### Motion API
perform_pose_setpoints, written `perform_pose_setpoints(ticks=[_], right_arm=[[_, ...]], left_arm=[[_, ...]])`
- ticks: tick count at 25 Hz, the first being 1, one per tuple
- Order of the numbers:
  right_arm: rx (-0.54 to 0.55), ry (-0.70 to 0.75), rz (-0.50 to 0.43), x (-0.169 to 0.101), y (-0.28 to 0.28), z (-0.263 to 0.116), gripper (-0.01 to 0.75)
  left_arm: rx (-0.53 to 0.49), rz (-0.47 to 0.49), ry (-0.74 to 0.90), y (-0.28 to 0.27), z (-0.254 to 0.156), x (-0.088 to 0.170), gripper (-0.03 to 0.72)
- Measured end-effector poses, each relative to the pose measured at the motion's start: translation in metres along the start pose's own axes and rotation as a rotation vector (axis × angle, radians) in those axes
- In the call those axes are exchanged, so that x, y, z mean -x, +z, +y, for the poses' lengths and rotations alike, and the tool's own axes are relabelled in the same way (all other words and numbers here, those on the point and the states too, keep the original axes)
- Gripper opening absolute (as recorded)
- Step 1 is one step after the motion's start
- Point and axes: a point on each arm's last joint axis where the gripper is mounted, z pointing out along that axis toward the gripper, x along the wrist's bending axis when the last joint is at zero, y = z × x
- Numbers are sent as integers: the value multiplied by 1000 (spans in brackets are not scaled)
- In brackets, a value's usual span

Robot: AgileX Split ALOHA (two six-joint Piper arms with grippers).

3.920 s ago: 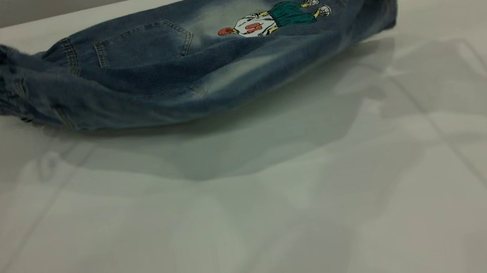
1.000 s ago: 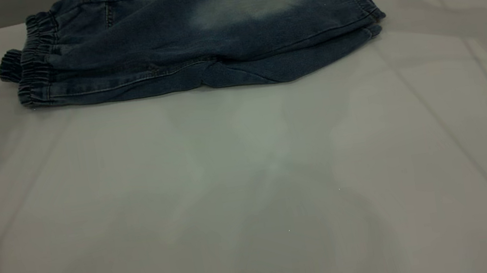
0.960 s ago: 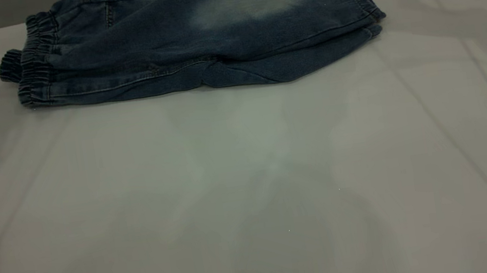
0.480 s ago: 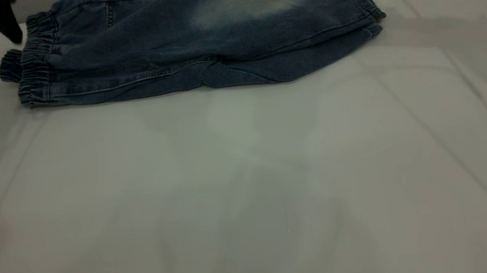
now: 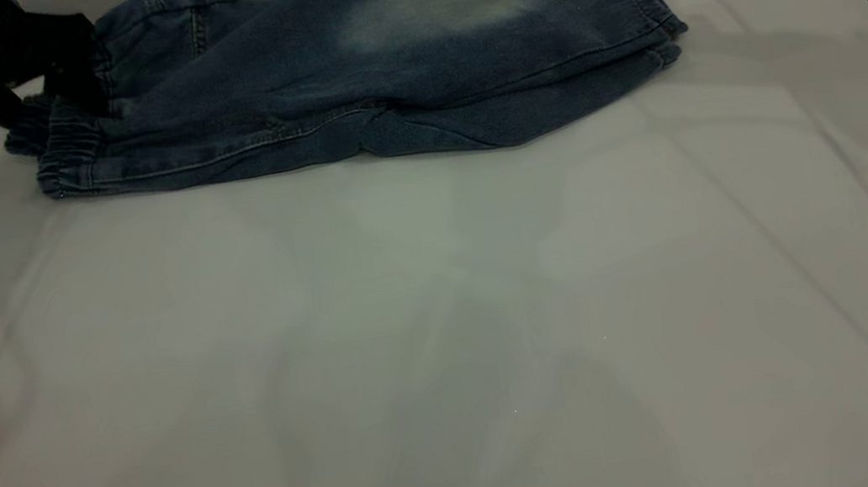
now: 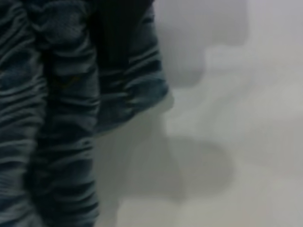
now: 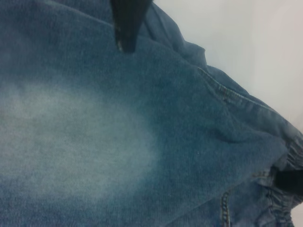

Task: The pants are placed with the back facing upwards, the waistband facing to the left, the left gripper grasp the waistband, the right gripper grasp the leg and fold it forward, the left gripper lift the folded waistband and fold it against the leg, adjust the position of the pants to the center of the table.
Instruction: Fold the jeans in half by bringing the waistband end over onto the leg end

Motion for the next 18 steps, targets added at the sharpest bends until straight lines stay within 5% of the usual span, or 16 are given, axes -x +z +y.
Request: perform_pose_setpoints(ticks=[7,18], right_arm=[[19,-22,-20,-10,7,2,515],[-41,-145,-125,-36,41,16,510]], left_arm=[[-10,-10,-16,4,-2,1,492],[-15,-23,-39,4,-3,2,132]])
